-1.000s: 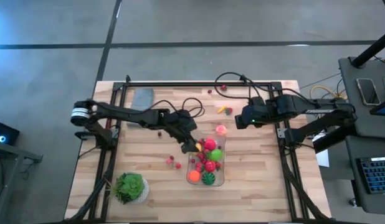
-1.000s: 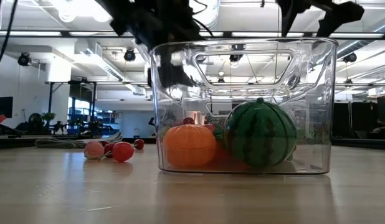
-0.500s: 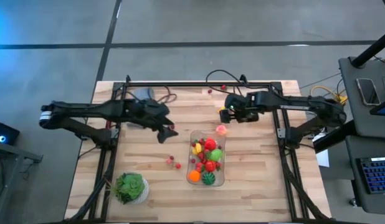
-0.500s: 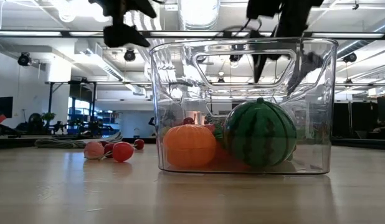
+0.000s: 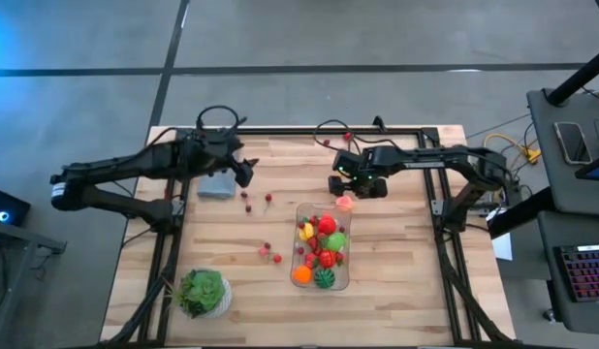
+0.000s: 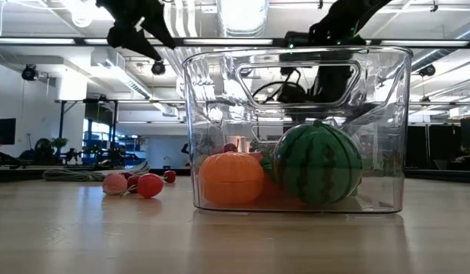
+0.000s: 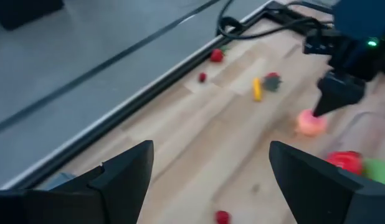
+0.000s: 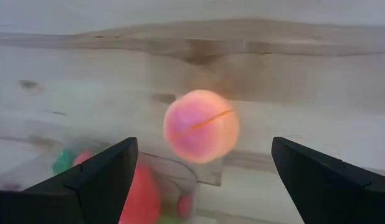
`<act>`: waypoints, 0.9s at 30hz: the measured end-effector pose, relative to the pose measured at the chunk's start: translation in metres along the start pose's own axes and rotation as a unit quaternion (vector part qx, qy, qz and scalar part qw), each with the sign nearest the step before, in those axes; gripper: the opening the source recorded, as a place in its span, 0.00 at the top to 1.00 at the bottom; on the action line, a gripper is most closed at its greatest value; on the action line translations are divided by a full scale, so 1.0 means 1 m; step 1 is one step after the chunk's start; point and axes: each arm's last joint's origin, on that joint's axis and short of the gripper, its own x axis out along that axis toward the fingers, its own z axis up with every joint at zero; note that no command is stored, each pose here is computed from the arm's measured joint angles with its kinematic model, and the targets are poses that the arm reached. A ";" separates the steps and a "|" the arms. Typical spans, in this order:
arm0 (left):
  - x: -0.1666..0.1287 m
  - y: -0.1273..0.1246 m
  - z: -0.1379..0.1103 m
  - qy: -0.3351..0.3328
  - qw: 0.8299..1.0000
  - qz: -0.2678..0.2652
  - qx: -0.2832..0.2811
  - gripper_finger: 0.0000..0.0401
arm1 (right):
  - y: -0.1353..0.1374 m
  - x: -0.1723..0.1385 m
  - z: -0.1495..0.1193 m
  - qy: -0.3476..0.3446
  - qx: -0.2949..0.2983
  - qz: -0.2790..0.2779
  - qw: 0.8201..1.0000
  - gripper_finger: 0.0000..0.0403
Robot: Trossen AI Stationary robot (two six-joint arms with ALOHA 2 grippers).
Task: Pick and placing Produce into tupperware
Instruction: Put the top peach into the transparent bin
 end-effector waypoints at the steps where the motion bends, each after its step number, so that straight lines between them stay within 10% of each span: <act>1: 0.002 0.002 0.001 0.001 1.000 0.006 0.006 0.24 | 0.001 0.002 0.001 0.002 0.003 -0.003 1.000 0.10; 27: 0.046 0.001 0.001 0.056 0.986 0.026 0.155 0.24 | 0.008 0.035 0.004 0.016 0.084 -0.047 0.995 0.20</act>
